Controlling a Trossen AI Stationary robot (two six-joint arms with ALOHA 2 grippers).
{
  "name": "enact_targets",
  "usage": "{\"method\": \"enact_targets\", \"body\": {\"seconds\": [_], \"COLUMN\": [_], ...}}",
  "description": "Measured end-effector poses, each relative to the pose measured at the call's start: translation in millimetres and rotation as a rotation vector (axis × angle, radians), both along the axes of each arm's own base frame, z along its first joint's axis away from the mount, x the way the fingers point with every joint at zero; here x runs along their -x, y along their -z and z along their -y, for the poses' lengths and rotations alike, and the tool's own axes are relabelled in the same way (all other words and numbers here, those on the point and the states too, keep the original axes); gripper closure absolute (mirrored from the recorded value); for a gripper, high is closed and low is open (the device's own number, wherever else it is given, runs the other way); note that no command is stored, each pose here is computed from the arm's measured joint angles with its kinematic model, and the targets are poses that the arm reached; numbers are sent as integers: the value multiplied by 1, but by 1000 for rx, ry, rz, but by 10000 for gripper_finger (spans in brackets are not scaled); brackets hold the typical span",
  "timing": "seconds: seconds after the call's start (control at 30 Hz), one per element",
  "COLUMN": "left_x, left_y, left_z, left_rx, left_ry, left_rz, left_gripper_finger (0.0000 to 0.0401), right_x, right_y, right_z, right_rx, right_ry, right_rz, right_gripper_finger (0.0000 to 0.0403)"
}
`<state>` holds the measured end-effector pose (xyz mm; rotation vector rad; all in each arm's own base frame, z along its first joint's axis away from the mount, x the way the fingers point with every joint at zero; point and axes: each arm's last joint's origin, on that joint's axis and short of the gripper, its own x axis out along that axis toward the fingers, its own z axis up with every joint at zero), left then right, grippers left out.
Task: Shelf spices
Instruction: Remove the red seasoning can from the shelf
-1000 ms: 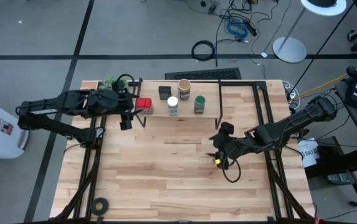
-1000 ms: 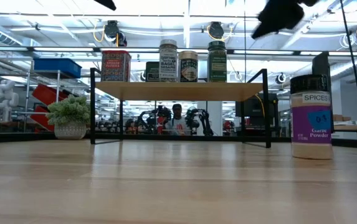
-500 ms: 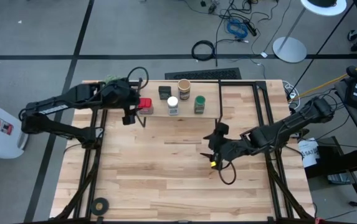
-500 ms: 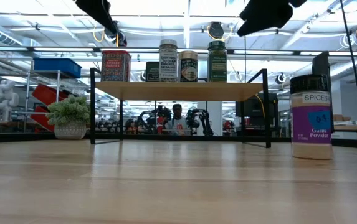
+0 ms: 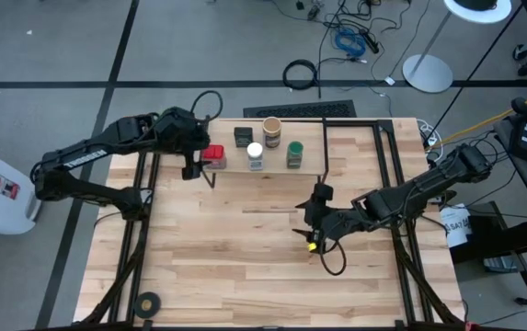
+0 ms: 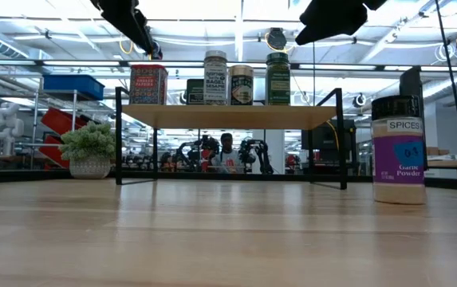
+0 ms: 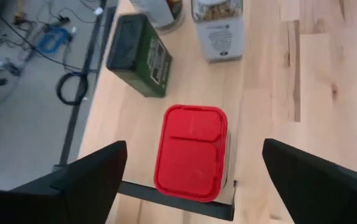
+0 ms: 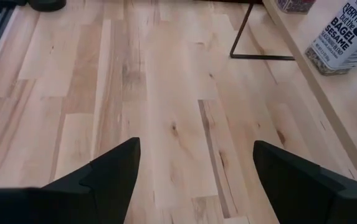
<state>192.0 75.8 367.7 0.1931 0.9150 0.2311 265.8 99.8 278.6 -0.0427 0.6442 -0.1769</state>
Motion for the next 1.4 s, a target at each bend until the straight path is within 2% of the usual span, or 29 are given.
{"method": "enact_targets", "body": {"seconds": [0.27,0.7,1.4], "left_x": [-13,-26,-29], "left_y": [14,26,35], "left_z": [-9,-15,-25], "left_rx": [68,87,112], "left_ry": [24,30,24], "left_rz": [-65,-118,-164], "left_gripper_finger": [14,14,16], "right_x": [0,0,0], "right_y": [0,0,0], "right_z": [0,0,0], "right_rx": [0,16,16], "right_ry": [-1,-12,-11], "right_rz": [-1,-5,-6], "right_gripper_finger": [103,103,103]}}
